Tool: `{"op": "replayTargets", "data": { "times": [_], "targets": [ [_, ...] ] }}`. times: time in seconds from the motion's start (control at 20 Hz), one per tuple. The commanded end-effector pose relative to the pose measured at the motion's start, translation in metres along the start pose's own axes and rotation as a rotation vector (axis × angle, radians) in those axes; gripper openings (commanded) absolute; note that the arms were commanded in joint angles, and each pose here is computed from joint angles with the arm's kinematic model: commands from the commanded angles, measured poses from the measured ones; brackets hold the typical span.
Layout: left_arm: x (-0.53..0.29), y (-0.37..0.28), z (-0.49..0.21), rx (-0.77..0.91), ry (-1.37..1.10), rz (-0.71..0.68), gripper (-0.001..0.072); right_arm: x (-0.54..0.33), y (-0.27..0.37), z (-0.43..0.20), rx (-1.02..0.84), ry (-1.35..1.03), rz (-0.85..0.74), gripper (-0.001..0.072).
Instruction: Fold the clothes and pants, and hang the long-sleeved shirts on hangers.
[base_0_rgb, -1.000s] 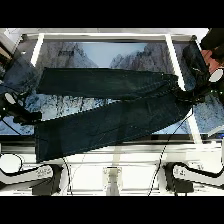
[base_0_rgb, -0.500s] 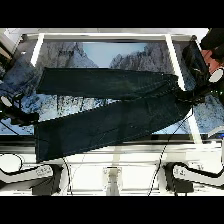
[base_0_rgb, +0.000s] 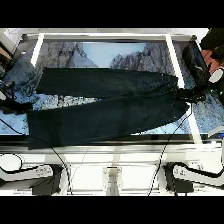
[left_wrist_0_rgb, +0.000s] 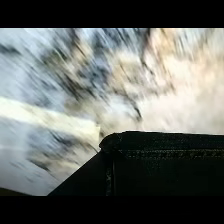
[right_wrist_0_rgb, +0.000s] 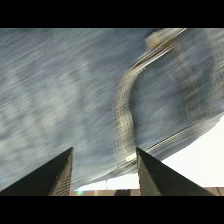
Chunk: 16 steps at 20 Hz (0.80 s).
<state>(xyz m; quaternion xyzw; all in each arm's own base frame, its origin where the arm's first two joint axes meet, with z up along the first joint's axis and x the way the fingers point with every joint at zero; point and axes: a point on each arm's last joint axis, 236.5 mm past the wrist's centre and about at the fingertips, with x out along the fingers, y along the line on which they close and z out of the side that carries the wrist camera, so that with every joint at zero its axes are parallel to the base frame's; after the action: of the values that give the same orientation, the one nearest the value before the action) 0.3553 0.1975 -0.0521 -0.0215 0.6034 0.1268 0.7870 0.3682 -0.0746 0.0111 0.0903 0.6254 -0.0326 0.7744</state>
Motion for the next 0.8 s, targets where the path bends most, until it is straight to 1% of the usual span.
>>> {"op": "replayTargets", "data": {
  "times": [0.0,0.05,0.1,0.15,0.25,0.4,0.45,0.5,0.65,0.75],
  "targets": [
    [-0.030,0.029,0.060,0.017,-0.125,0.129,0.0032,-0.002,-0.023,0.017,0.084,-0.076,-0.092,0.0436],
    [-0.035,0.028,0.072,0.019,-0.149,0.129,0.0058,0.000,-0.025,0.015,0.080,-0.071,-0.103,0.0437],
    [-0.039,0.027,0.081,0.028,-0.167,0.131,0.0226,0.003,-0.029,0.010,0.076,-0.052,-0.119,0.0437],
    [-0.044,0.027,0.087,0.030,-0.180,0.133,0.0417,0.007,-0.033,0.002,0.073,-0.025,-0.136,0.0439],
    [-0.045,0.029,0.078,0.023,-0.140,0.131,0.0427,0.020,-0.040,-0.021,0.094,0.046,-0.140,0.0477],
    [-0.041,0.045,0.031,0.007,0.035,0.113,0.0427,0.050,-0.043,-0.068,0.171,0.155,-0.101,0.0479],
    [-0.041,0.051,0.015,-0.006,0.091,0.099,0.0426,0.059,-0.046,-0.078,0.183,0.165,-0.099,0.0519],
    [-0.042,0.055,-0.001,-0.019,0.142,0.073,0.0426,0.066,-0.048,-0.086,0.193,0.168,-0.100,0.0538],
    [-0.044,0.065,-0.033,-0.132,0.223,-0.012,0.0427,0.077,-0.049,-0.089,0.210,0.141,-0.093,0.0536],
    [-0.046,0.057,-0.041,-0.174,0.226,-0.118,0.0424,0.080,-0.045,-0.075,0.228,0.079,-0.071,0.0530]
  ]
}}
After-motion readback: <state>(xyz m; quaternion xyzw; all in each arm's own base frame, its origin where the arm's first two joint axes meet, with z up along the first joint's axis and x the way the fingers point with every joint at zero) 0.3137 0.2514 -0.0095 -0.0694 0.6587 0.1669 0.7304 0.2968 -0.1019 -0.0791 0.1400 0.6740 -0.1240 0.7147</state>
